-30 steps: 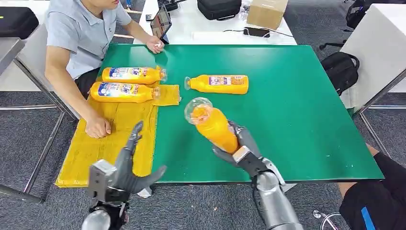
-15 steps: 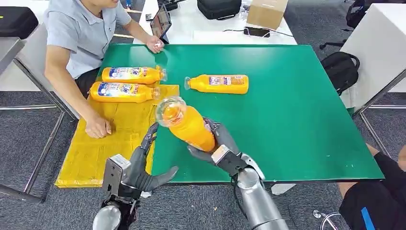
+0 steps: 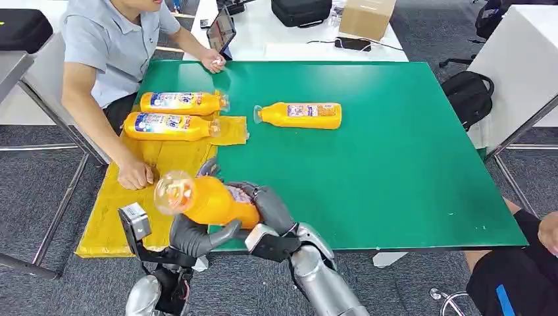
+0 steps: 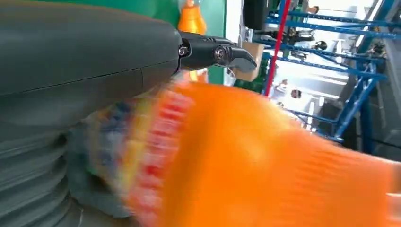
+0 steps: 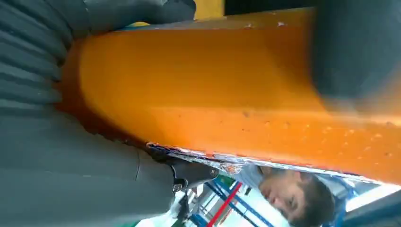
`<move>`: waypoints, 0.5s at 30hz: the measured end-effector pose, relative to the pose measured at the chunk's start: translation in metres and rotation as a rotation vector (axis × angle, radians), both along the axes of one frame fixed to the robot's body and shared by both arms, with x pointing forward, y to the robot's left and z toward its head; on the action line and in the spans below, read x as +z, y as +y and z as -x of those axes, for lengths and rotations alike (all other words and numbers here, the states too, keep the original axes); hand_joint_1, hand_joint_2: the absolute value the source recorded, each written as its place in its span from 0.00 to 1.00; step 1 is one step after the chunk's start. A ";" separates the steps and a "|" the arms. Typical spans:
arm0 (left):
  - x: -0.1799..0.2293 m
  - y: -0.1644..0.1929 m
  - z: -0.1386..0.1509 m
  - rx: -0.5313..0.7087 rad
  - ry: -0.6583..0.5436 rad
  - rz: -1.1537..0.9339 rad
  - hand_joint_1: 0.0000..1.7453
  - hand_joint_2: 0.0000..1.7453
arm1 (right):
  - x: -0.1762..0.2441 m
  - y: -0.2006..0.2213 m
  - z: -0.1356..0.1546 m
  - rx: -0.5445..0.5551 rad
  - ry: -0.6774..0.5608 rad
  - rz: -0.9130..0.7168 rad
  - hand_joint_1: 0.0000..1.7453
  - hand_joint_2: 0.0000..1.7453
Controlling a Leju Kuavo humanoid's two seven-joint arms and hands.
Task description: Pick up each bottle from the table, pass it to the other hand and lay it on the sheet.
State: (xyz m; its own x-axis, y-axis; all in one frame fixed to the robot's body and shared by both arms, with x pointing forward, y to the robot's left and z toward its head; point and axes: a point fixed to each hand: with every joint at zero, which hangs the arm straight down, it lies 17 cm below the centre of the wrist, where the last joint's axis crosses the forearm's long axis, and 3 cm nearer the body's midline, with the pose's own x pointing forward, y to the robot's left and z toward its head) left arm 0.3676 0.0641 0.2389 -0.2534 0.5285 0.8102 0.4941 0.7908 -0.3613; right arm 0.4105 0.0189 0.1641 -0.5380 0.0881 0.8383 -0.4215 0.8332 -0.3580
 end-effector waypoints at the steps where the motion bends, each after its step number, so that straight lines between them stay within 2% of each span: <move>1: 0.002 0.001 0.000 -0.003 0.000 0.014 0.00 1.00 | -0.003 0.003 0.002 0.001 -0.004 0.016 1.00 1.00; 8: 0.005 0.002 0.001 -0.022 0.005 0.057 0.00 1.00 | -0.017 0.009 0.005 -0.009 -0.008 0.066 1.00 1.00; 9: 0.004 0.001 0.001 -0.022 0.009 0.049 0.96 1.00 | -0.019 0.009 0.005 -0.016 -0.010 0.074 1.00 1.00; 10: 0.000 -0.002 -0.001 -0.017 0.020 0.020 1.00 1.00 | -0.021 0.008 0.005 -0.023 -0.013 0.083 1.00 1.00; 15: -0.012 -0.011 -0.004 -0.009 0.045 -0.049 1.00 1.00 | -0.024 0.008 0.004 -0.030 -0.007 0.084 1.00 1.00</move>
State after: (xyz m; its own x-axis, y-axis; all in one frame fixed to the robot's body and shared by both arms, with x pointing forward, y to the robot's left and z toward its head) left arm 0.3713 0.0526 0.2272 -0.2116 0.4900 0.8457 0.4857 0.8036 -0.3440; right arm 0.4069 0.0273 0.1403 -0.5402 0.1738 0.8234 -0.3943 0.8121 -0.4301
